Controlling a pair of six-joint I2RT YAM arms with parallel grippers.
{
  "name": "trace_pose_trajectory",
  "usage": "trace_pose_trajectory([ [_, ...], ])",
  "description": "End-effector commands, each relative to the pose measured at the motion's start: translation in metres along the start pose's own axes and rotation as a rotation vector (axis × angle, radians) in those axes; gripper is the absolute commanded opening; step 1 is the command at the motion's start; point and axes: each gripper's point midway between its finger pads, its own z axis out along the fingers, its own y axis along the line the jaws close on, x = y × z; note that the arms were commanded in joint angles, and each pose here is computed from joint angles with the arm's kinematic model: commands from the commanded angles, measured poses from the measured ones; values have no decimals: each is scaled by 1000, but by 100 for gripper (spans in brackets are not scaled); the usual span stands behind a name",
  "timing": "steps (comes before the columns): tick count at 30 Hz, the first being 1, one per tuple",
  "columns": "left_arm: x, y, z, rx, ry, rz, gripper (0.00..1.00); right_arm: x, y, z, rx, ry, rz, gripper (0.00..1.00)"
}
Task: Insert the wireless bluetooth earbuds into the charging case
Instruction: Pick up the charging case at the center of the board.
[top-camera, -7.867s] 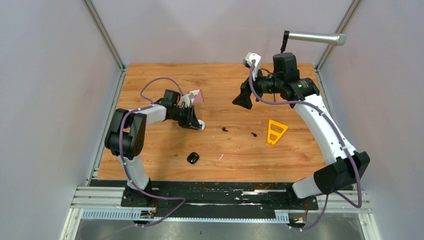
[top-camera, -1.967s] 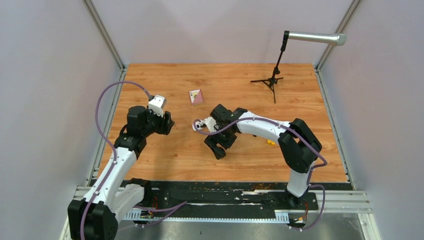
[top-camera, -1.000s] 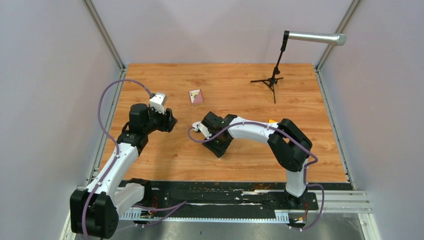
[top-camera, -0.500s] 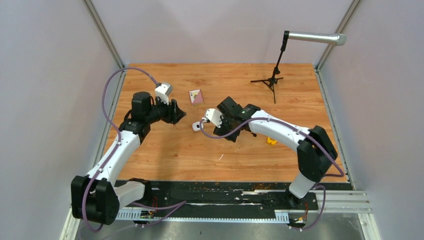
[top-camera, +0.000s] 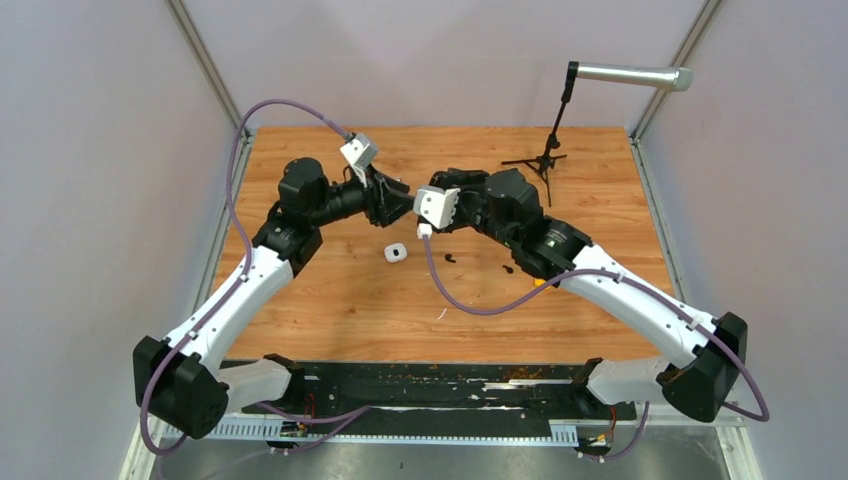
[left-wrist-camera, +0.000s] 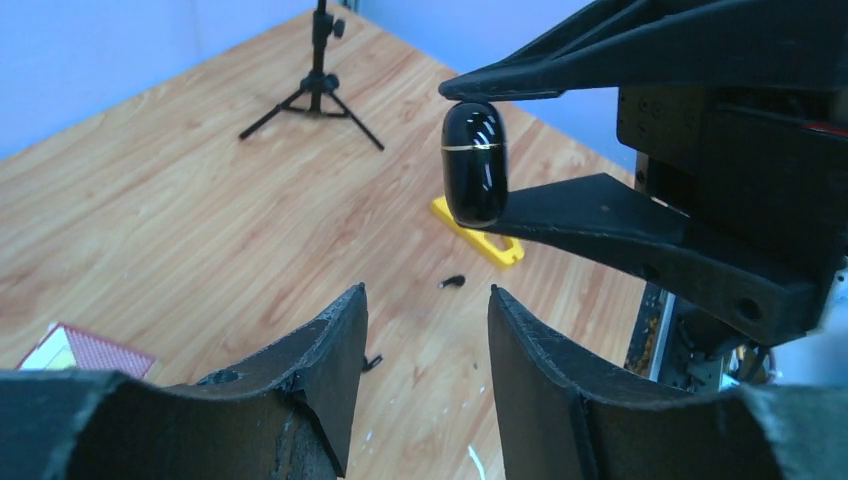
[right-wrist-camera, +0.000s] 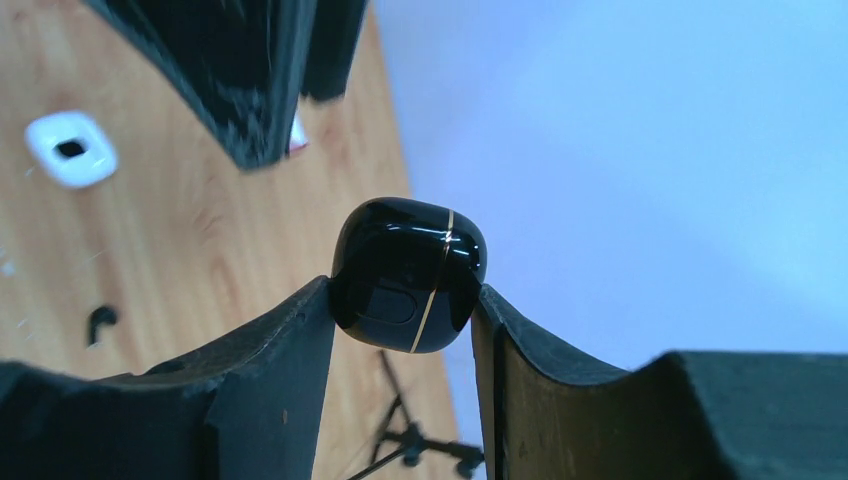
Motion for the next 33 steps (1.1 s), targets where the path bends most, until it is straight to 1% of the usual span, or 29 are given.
trace_pose_trajectory([
  [1, -56, -22, 5, 57, -143, 45, 54, -52, -46, -13, 192, -142, -122, 0],
  [5, -69, -34, 5, 103, -165, 78, 53, -59, -50, -12, 211, -136, -129, 0],
  [8, -70, -43, 6, 159, -166, 102, 53, -58, -50, -9, 218, -128, -134, 0],
  [10, -70, -41, 10, 147, -165, 96, 53, -58, -50, -7, 233, -131, -136, 0],
  [15, -71, -30, 21, 107, -169, 72, 45, -71, -58, -10, 273, -177, -122, 0],
  [21, -67, -33, 31, 145, -163, 79, 42, -75, -57, -10, 280, -195, -134, 0],
  [23, -67, -35, 33, 161, -165, 83, 35, -75, -55, -9, 275, -196, -134, 0],
  [28, -61, -40, 33, 195, -155, 105, 9, -72, -51, -8, 265, -191, -135, 0],
  [30, -60, -42, 30, 204, -159, 112, 0, -70, -48, -7, 249, -181, -117, 7],
  [32, -57, -46, 27, 225, -154, 126, 0, -62, -36, -5, 188, -156, -86, 28],
  [33, -54, -47, 26, 230, -148, 128, 0, -60, -31, -5, 150, -155, -63, 37],
])
